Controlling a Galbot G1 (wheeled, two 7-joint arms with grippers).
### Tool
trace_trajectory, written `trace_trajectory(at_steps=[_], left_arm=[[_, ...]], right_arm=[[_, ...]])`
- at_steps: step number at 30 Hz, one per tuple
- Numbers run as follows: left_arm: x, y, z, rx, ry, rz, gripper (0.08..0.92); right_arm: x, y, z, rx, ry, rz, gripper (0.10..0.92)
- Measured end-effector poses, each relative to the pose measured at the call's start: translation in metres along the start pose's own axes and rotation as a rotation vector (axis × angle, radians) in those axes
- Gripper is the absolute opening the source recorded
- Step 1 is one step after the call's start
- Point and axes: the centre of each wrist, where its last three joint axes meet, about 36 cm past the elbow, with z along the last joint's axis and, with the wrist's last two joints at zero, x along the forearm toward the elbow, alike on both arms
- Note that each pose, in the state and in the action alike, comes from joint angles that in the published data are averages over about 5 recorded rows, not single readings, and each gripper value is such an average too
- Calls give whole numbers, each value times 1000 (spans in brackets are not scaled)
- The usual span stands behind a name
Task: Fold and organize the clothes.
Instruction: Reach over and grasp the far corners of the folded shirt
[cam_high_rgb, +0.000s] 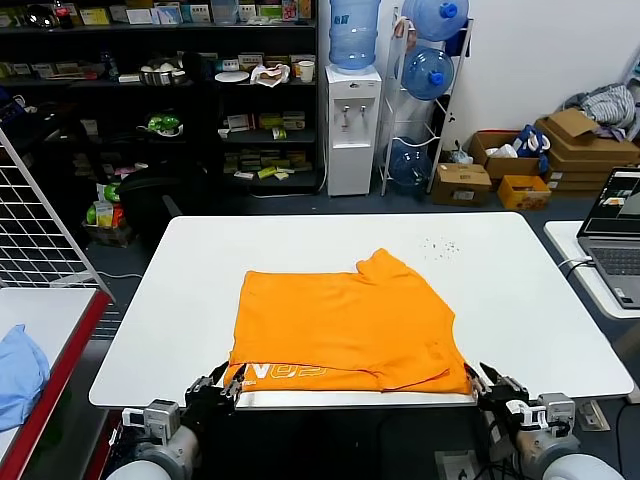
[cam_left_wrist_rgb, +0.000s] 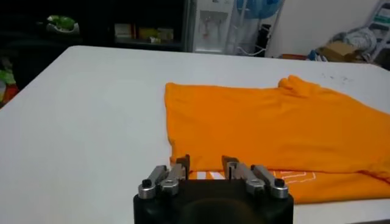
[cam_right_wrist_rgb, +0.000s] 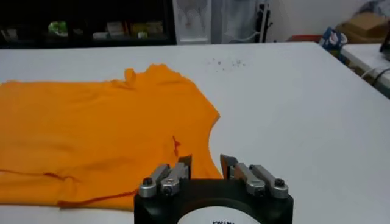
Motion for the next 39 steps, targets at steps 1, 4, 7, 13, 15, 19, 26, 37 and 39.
trace_trajectory(at_steps=[1,4,7,13,15,19,26,37,39], left_arm=[[0,1,-3,0,-4,1,527],[-4,4,-11,0,-21,6,613],[-15,10,-20,6,-43,13,700],[-65,26,-43,21,-100,33,866],[-87,30,-51,23,-108,41,898],[-134,39,-67,26,-101,55,920],[-205,51,-99,16,-68,67,921],[-255,71,-125,-11,26,42,921],[-259,73,-126,-13,42,40,921]], right_arm=[[-3,0,-4,7,-17,-3,577],[-16,-2,-19,19,-65,-8,664],[-37,-3,-34,8,-106,-8,742],[-104,-1,-68,-40,-141,4,889],[-130,2,-78,-53,-133,7,913],[-180,12,-97,-72,-97,8,920],[-247,28,-134,-86,-21,-9,921],[-302,48,-154,-76,111,-32,921],[-308,51,-156,-74,129,-36,921]])
